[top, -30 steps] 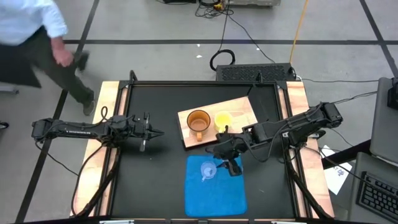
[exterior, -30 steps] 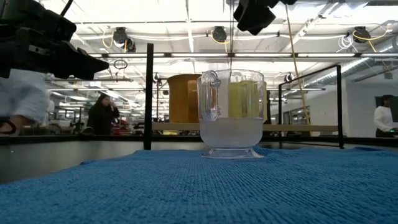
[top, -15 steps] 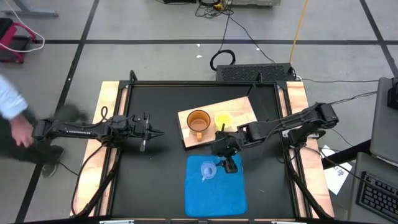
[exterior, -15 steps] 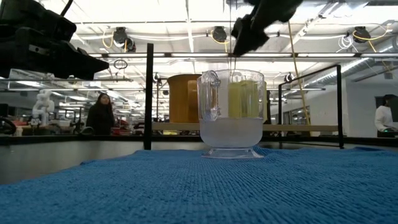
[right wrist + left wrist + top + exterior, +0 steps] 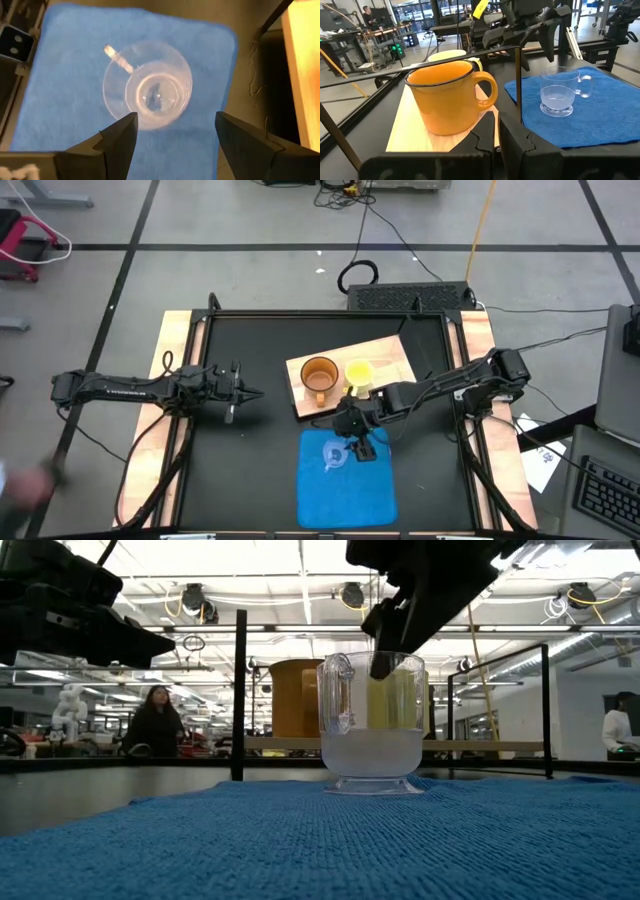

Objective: Stack small to large cups/mugs on shelf
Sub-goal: Put the transparent mug on the shelf

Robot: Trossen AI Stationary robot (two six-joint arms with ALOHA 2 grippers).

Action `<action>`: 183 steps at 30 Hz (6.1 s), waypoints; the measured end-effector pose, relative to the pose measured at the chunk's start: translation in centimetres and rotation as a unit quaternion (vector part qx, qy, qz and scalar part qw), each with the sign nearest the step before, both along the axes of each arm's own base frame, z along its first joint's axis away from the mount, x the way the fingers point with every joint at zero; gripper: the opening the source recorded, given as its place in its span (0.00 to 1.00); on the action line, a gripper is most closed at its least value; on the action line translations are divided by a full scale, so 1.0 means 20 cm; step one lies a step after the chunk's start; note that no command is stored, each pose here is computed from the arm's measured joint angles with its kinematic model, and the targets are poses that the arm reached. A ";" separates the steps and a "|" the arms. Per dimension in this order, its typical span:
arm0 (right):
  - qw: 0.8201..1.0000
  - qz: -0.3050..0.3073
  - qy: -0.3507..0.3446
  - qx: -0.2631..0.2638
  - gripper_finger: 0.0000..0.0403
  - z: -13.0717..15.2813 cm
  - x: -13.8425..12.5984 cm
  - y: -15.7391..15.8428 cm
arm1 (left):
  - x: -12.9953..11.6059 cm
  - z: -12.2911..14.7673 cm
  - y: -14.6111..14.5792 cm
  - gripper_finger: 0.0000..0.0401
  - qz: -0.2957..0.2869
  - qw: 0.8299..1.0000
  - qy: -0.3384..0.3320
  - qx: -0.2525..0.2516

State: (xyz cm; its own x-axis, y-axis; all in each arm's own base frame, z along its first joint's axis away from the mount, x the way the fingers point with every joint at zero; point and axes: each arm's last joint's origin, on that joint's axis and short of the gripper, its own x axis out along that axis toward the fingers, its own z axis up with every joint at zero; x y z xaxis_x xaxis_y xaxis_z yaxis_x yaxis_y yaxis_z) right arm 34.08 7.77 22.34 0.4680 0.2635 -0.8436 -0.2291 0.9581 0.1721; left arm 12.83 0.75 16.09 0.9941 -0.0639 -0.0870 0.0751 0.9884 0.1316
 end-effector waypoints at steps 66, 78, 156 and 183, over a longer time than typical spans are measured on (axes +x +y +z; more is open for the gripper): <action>1.000 0.007 -0.019 0.003 0.52 -0.16 0.12 0.04 | 0.00 -0.01 0.00 0.06 -0.003 1.000 0.007 0.012; 1.000 0.008 -0.025 0.004 0.16 -0.15 0.12 0.04 | 0.00 -0.01 0.00 0.06 -0.003 1.000 0.007 0.012; 0.996 -0.066 0.036 -0.050 0.00 0.17 -0.41 0.01 | 0.00 -0.01 0.00 0.06 -0.002 1.000 0.007 0.011; 0.990 -0.139 -0.007 -0.002 0.00 0.09 -0.70 -0.11 | 0.00 0.00 0.00 0.06 -0.001 1.000 0.005 0.011</action>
